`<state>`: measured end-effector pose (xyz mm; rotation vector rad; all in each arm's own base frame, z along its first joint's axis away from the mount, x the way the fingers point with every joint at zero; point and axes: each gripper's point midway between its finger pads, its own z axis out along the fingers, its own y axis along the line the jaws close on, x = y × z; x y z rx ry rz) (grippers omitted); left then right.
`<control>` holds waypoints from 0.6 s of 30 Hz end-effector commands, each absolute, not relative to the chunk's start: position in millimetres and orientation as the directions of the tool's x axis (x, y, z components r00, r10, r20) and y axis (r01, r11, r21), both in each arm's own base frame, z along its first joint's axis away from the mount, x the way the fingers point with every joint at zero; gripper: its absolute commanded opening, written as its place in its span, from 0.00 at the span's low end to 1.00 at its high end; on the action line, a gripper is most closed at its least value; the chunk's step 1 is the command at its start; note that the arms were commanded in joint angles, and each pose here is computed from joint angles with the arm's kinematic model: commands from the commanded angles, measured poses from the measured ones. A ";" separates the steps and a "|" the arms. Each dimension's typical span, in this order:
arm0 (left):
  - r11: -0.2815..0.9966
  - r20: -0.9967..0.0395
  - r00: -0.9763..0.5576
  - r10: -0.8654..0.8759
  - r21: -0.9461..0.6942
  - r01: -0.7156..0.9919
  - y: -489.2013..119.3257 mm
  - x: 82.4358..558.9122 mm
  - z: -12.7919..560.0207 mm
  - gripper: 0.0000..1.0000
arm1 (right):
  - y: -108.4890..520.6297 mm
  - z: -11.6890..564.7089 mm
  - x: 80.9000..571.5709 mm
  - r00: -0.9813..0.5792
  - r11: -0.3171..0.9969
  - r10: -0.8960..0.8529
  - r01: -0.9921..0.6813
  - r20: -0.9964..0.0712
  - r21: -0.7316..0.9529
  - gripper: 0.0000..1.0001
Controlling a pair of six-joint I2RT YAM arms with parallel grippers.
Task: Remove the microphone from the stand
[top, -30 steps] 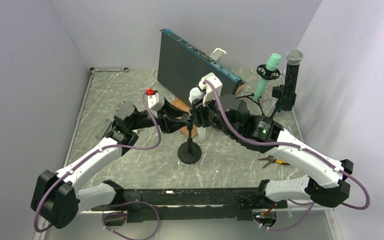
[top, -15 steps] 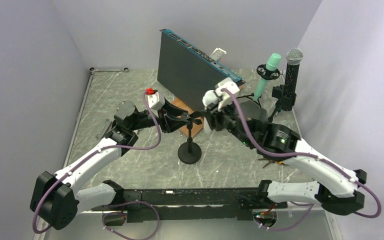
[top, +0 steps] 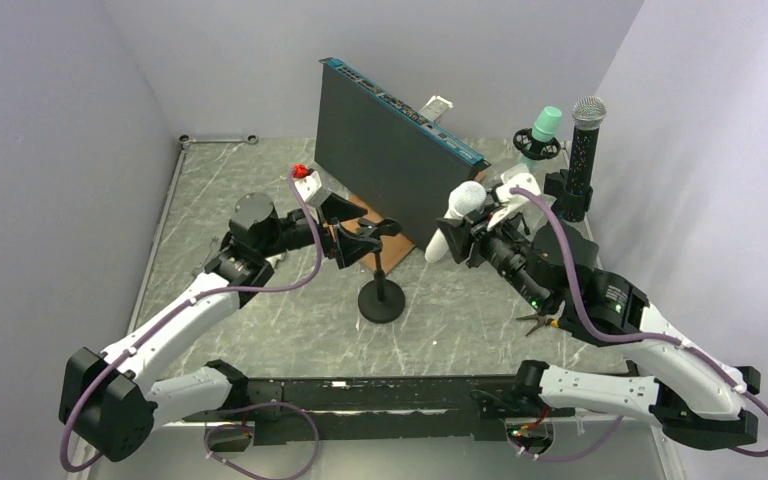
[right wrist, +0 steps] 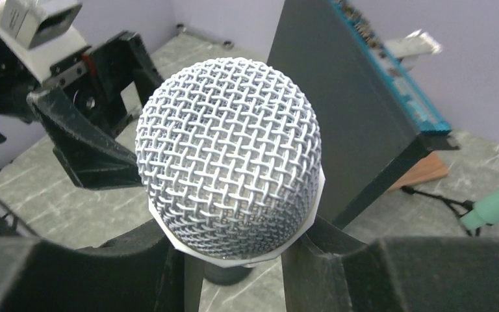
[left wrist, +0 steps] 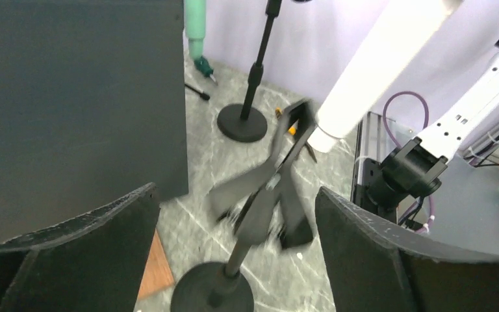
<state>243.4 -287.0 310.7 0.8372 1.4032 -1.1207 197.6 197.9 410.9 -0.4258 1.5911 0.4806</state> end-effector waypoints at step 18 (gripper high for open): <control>0.262 -0.927 -0.262 -0.269 -0.332 0.906 -266.9 161.3 408.3 0.94 | 265.1 436.4 123.3 -0.383 0.411 0.273 -0.783 -0.883 0.467 0.00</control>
